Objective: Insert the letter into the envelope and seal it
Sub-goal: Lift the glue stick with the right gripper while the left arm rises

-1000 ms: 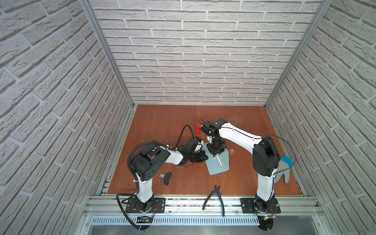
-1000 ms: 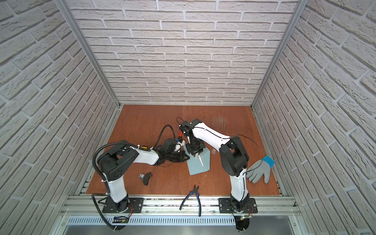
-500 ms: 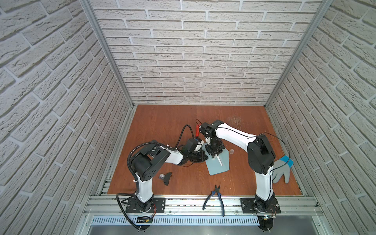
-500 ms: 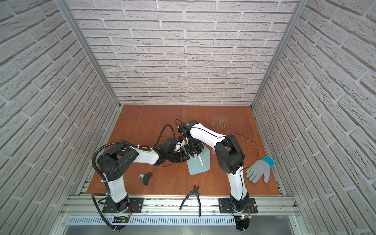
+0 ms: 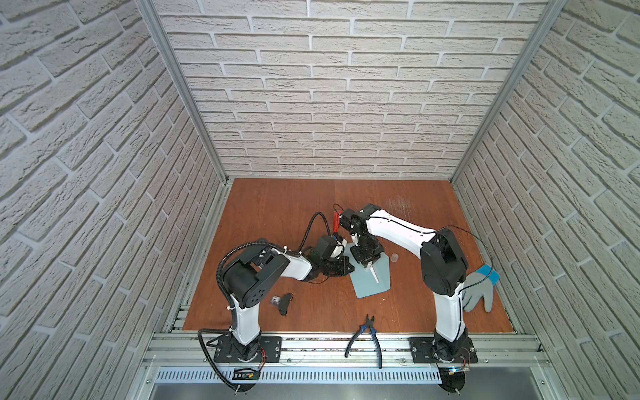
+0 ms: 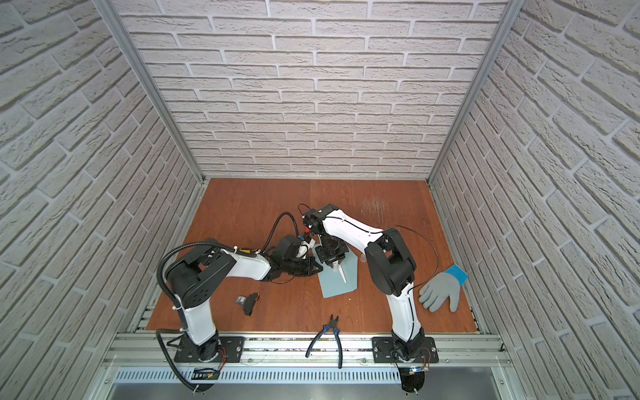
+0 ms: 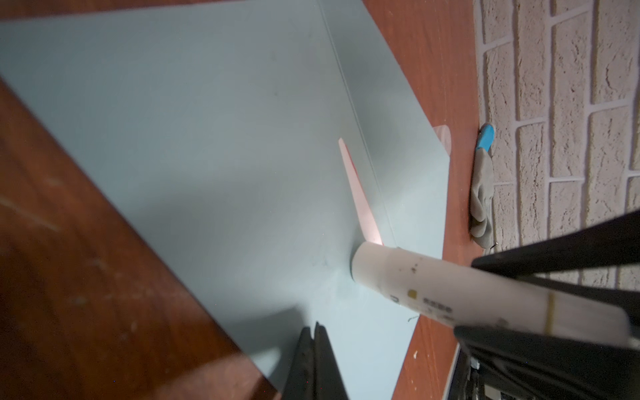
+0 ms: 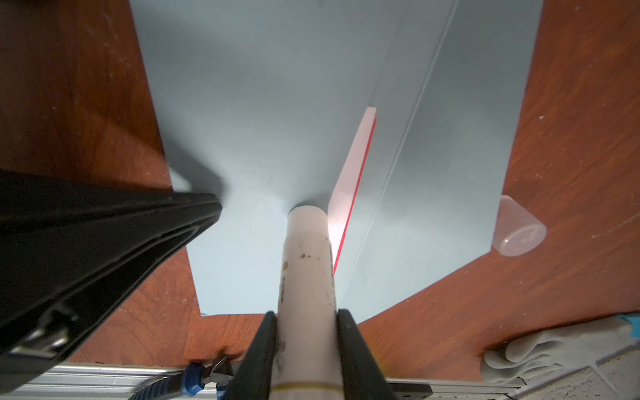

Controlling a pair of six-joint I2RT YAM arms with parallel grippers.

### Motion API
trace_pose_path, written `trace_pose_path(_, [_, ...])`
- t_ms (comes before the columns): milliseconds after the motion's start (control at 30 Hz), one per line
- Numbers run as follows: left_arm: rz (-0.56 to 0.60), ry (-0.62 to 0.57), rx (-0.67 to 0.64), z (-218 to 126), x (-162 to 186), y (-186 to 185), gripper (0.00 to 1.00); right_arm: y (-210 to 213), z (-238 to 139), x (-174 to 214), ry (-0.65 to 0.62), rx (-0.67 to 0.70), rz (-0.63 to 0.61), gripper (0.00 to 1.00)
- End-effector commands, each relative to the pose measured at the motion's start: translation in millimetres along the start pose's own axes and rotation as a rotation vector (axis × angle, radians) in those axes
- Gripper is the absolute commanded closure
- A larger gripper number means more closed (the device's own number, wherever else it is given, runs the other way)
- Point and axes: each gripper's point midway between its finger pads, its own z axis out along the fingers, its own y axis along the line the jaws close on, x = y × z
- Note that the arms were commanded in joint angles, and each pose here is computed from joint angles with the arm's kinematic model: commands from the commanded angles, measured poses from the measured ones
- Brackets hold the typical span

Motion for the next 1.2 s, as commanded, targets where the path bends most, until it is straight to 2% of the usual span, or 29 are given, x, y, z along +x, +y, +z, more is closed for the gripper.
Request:
trace_pose_path(0, [-0.038,0.069,-0.089,-1.2,21.5,25.9,1.0,-14.0,-2.6,-2.1,-0.01,0.049,0.018,0.95])
trace_pose_path(300, [-0.026,0.079,-0.108,-2.0,22.8,27.7,1.0,-17.1,-70.1,14.8,-0.181,-0.059,0.051,0.95])
trace_pose_path(533, [-0.015,0.082,-0.124,-5.4,20.3,26.2,1.0,-30.1,-103.4,34.5,-0.293,-0.082,0.078,0.95])
trace_pose_path(633, [0.005,0.074,-0.113,-10.6,15.9,15.6,1.0,-30.8,-115.6,38.9,-0.378,-0.129,0.089,0.95])
trace_pose_path(733, [0.063,0.051,-0.053,-19.1,6.7,-10.9,1.0,-26.3,-129.0,39.6,-0.501,-0.208,0.094,0.95])
trace_pose_path(1033, [0.188,-0.149,0.101,-79.7,-32.4,-90.0,0.68,-20.4,-170.2,42.1,-0.935,-0.422,0.096,0.94])
trace_pose_path(1167, [0.219,-0.335,0.182,-128.8,-49.2,-122.1,0.58,-18.2,-193.5,44.8,-1.161,-0.513,0.075,0.94])
